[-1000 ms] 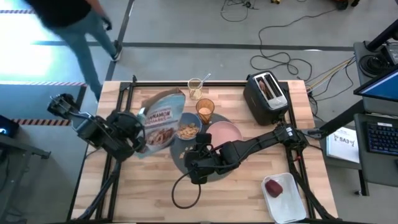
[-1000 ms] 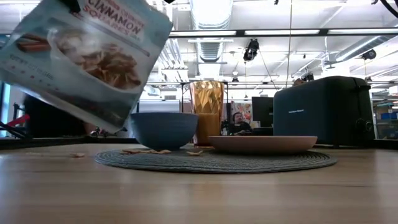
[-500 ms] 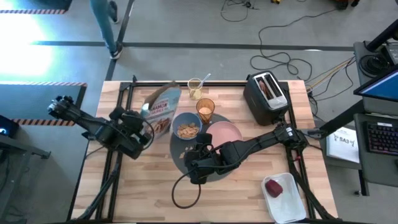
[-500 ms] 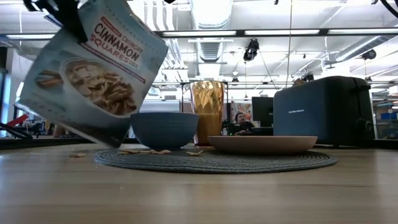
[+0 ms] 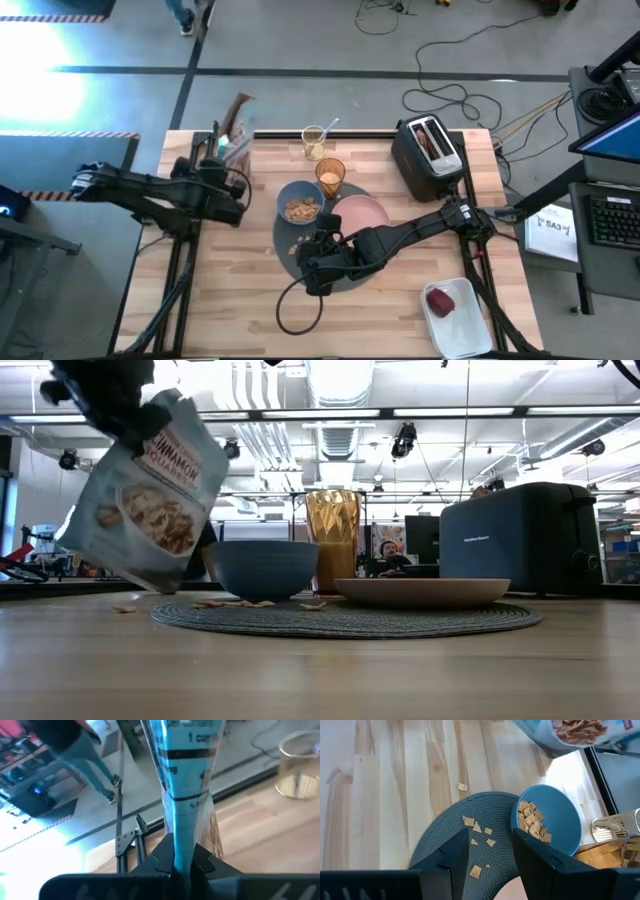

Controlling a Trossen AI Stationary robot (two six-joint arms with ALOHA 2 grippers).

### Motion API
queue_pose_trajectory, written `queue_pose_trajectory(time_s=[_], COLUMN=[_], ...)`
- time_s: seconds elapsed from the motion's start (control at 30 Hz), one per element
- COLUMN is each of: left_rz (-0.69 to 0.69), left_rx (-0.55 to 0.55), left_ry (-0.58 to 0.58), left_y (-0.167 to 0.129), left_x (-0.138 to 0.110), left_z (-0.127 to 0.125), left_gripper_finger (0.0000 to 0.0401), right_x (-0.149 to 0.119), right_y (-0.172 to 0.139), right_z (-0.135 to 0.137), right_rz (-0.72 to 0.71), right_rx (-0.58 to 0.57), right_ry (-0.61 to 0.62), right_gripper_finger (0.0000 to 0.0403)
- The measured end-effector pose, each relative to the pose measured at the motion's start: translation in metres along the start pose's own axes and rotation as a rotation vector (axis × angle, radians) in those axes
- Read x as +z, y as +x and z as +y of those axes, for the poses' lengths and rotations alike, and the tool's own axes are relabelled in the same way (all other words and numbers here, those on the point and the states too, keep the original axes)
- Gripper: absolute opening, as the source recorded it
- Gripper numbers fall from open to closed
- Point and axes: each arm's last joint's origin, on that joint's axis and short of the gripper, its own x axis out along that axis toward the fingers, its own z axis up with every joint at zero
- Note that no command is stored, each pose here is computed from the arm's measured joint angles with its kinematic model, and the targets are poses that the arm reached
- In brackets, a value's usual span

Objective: Arrange a breakfast setting
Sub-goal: Pour the cereal from the cereal box into the blue bowl

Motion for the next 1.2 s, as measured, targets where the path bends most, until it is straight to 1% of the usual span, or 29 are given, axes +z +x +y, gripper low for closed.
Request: queue_pose_trajectory(time_s=[0.1,0.2,0.27,0.37,0.47,0.53,0.7,0.77,0.87,0.97,1.1,1.2], left_rz=[-0.011,0.008,0.042,0.040,0.037,0.035,0.003,-0.005,-0.003,0.010,0.012,0.025], left_rx=[0.036,0.057,0.064,0.073,0.090,0.104,0.113,0.110,0.114,0.145,0.170,0.181], left_ry=[-0.056,-0.150,-0.153,-0.151,-0.196,-0.224,-0.341,-0.360,-0.327,-0.281,-0.265,-0.251], left_y=[0.009,0.017,0.023,0.030,0.035,0.036,0.036,0.035,0.034,0.035,0.036,0.035], left_x=[-0.017,-0.036,-0.050,-0.066,-0.077,-0.079,-0.077,-0.074,-0.071,-0.070,-0.069,-0.067], left_z=[-0.002,-0.003,-0.005,-0.006,-0.005,-0.003,-0.002,-0.004,-0.008,-0.012,-0.019,-0.026], left_gripper_finger=[0.0000,0.0000,0.0000,0.0000,0.0000,0.0000,0.0000,0.0000,0.0000,0.0000,0.0000,0.0000], right_x=[0.000,0.000,0.000,0.000,-0.001,-0.001,-0.002,-0.002,-0.002,-0.002,-0.002,-0.002], right_y=[0.000,0.000,0.000,0.000,0.000,0.000,0.000,-0.001,-0.001,-0.001,-0.001,-0.001], right_z=[0.000,0.000,0.000,0.000,0.001,0.001,0.003,0.004,0.004,0.004,0.004,0.004], right_rz=[0.000,0.000,0.000,0.001,0.005,0.012,0.034,0.041,0.050,0.052,0.055,0.055], right_rx=[0.000,0.000,0.000,0.003,0.007,0.020,0.087,0.108,0.132,0.132,0.132,0.131], right_ry=[0.000,0.000,0.008,0.020,0.033,0.033,0.031,0.029,0.034,0.066,0.107,0.115], right_gripper_finger=[0.0141,0.0141,0.0141,0.0141,0.0141,0.0141,0.0141,0.0141,0.0141,0.0141,0.0141,0.0141])
